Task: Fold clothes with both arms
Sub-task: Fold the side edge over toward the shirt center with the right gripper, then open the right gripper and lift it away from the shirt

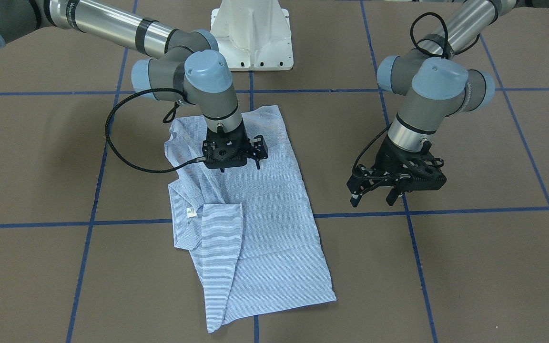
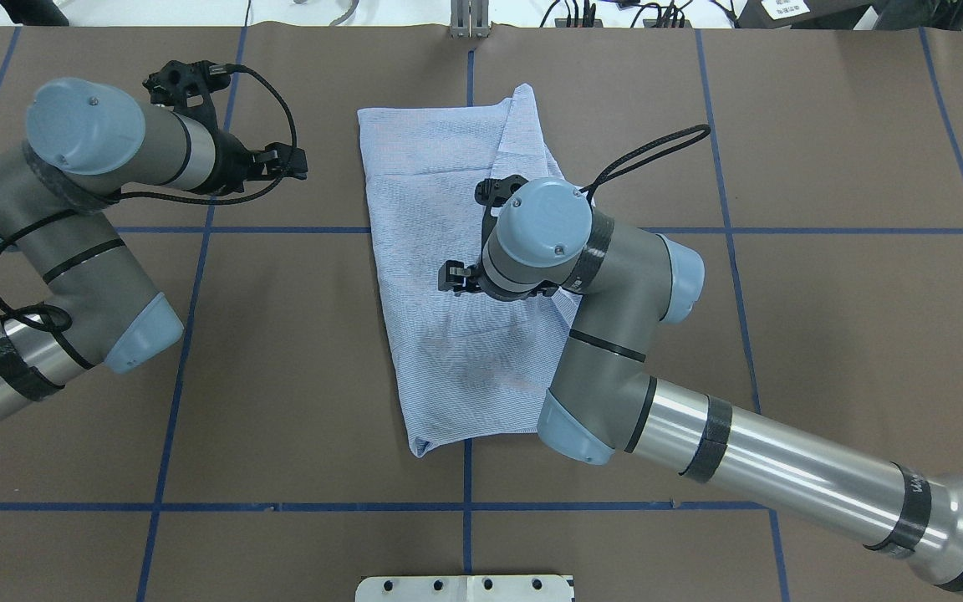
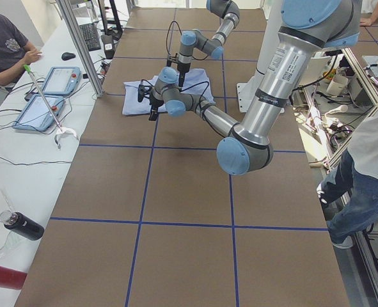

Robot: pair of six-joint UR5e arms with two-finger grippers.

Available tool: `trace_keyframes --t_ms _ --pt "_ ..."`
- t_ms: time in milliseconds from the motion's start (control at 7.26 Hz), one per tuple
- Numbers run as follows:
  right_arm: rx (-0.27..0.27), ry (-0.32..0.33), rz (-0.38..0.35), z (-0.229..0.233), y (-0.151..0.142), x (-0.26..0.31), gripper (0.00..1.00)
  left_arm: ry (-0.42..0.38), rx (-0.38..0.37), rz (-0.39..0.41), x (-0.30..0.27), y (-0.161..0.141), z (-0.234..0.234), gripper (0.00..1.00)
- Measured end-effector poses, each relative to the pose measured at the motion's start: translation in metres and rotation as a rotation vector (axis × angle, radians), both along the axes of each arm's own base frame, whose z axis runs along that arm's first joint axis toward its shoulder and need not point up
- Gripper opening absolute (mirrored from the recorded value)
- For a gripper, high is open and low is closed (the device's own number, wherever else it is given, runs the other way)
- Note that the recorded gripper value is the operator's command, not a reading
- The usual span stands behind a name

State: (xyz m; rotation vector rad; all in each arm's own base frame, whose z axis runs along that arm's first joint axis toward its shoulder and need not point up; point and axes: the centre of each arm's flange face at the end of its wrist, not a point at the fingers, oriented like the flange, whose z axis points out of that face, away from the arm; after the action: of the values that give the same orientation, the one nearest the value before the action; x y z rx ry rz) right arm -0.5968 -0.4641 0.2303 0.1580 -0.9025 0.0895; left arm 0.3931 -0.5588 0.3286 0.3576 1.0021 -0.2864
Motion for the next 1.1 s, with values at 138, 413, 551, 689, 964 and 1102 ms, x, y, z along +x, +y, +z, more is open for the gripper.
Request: trace_keyframes --t_ms 138,413,551,689,964,1102 --pt "-0.007 0.022 -0.012 0.007 -0.001 -0.002 1.00 0.000 0.000 0.000 0.000 0.000 0.000 0.99" --pt "-0.007 0.076 -0.030 0.013 -0.008 0.002 1.00 0.002 0.001 0.000 0.000 0.000 -0.001 0.99" --pt "-0.013 0.089 -0.025 0.016 -0.022 0.015 1.00 0.002 0.000 -0.001 0.001 -0.001 -0.001 0.99" --pt "-0.023 0.104 -0.022 0.021 -0.037 0.031 1.00 0.002 0.001 -0.001 0.001 -0.001 -0.001 0.99" --pt "-0.039 0.146 -0.010 0.046 -0.061 0.061 1.00 0.005 0.001 -0.001 0.002 -0.002 -0.002 0.99" --pt "-0.051 0.171 0.003 0.069 -0.070 0.079 1.00 0.008 0.000 -0.001 0.004 -0.002 -0.003 0.99"
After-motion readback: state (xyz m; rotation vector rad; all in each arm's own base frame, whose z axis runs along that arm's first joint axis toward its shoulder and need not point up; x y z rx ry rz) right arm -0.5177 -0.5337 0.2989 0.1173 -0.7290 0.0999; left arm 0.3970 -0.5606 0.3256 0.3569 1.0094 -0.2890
